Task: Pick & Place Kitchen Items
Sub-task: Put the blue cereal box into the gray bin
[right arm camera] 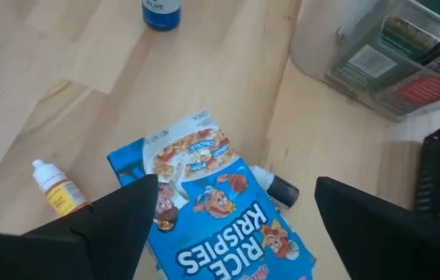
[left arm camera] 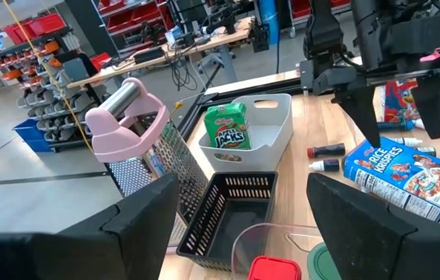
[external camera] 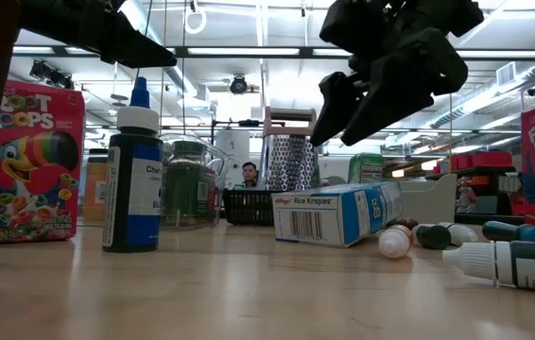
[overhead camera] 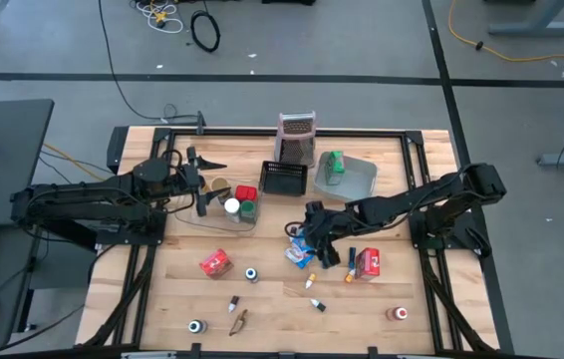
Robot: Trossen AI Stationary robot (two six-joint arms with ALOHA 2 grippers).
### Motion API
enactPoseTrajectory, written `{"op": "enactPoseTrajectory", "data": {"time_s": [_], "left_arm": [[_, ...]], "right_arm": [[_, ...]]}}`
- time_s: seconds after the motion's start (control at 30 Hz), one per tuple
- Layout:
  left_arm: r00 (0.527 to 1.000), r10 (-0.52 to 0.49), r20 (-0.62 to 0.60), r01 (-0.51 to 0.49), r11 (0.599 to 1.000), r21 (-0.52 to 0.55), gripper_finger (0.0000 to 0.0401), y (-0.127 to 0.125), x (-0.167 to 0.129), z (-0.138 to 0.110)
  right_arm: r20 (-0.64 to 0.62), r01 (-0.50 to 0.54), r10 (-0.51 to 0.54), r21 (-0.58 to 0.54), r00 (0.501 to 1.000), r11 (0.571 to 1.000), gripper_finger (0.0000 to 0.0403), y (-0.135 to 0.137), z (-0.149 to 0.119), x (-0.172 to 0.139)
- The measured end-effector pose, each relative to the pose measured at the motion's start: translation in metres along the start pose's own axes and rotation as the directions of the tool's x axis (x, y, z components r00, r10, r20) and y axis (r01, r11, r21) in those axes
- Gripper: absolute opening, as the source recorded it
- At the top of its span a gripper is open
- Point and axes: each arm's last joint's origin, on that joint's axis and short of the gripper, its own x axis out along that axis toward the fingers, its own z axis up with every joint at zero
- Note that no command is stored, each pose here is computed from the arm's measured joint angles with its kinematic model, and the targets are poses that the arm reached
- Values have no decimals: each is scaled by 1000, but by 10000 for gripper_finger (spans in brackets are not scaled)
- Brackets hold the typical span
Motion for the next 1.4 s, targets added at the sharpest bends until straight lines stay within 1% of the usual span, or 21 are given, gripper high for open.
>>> {"op": "enactPoseTrajectory", "data": {"time_s": [0.17, 0.23, 0.37, 0.5, 0.57, 0.63, 0.7, 0.8, 0.87, 0.93, 1.07, 1.17, 1.2, 1.3, 1.4], "left_arm": [[1000, 0, 0, 0, 1000, 0, 291, 0, 0, 0], [1000, 0, 1, 0, 1000, 0, 291, 0, 0, 0], [1000, 0, 1, 0, 1000, 0, 291, 0, 0, 0], [1000, 0, 1, 0, 1000, 0, 291, 0, 0, 0], [1000, 0, 1, 0, 1000, 0, 291, 0, 0, 0], [1000, 0, 1, 0, 1000, 0, 291, 0, 0, 0], [1000, 0, 1, 0, 1000, -1, 291, 0, 0, 0], [1000, 0, 1, 0, 1000, -25, 291, 0, 0, 0], [1000, 0, 1, 0, 999, -39, 291, 0, 0, 0], [1000, 0, 2, 0, 999, -44, 291, 0, 0, 0], [1000, 0, 2, 0, 999, -44, 291, 0, 0, 0], [1000, 0, 2, 0, 999, -45, 291, 0, 0, 0], [1000, 0, 2, 0, 999, -45, 291, 0, 0, 0], [1000, 0, 2, 0, 999, -45, 291, 0, 0, 0], [1000, -1, 0, 1, 999, -49, 291, 0, 0, 0]], "right_arm": [[-9, 33, -33, 20, 999, 999, 392, -1, 0, 0], [-11, 33, -33, 33, 999, 999, 398, -1, -1, 1], [-14, -7, 7, 44, 1000, 999, 392, 1, -1, 2], [-10, -56, 56, -9, 998, 998, 387, 2, -2, 3], [-7, -57, 57, -27, 998, 998, 387, 2, -1, 4], [-38, -52, 51, -26, 998, 998, 386, 3, -4, 6], [-73, -42, 43, 10, 996, 999, 386, 3, -8, 8], [-134, -21, 34, 98, 990, 995, 386, 1, -14, 9], [-130, -15, 30, 114, 991, 993, 386, -1, -14, 9], [-128, -5, 26, 157, 991, 988, 386, -3, -14, 8], [-143, 10, 29, 263, 989, 965, 386, -7, -16, 4], [-185, -25, 87, 316, 979, 949, 386, -8, -22, -1], [-197, -21, 95, 346, 976, 938, 386, -8, -23, -1], [-240, 57, 65, 468, 969, 882, 386, -9, -27, -2], [-282, 135, 46, 591, 958, 795, 386, -12, -31, -2]]}}
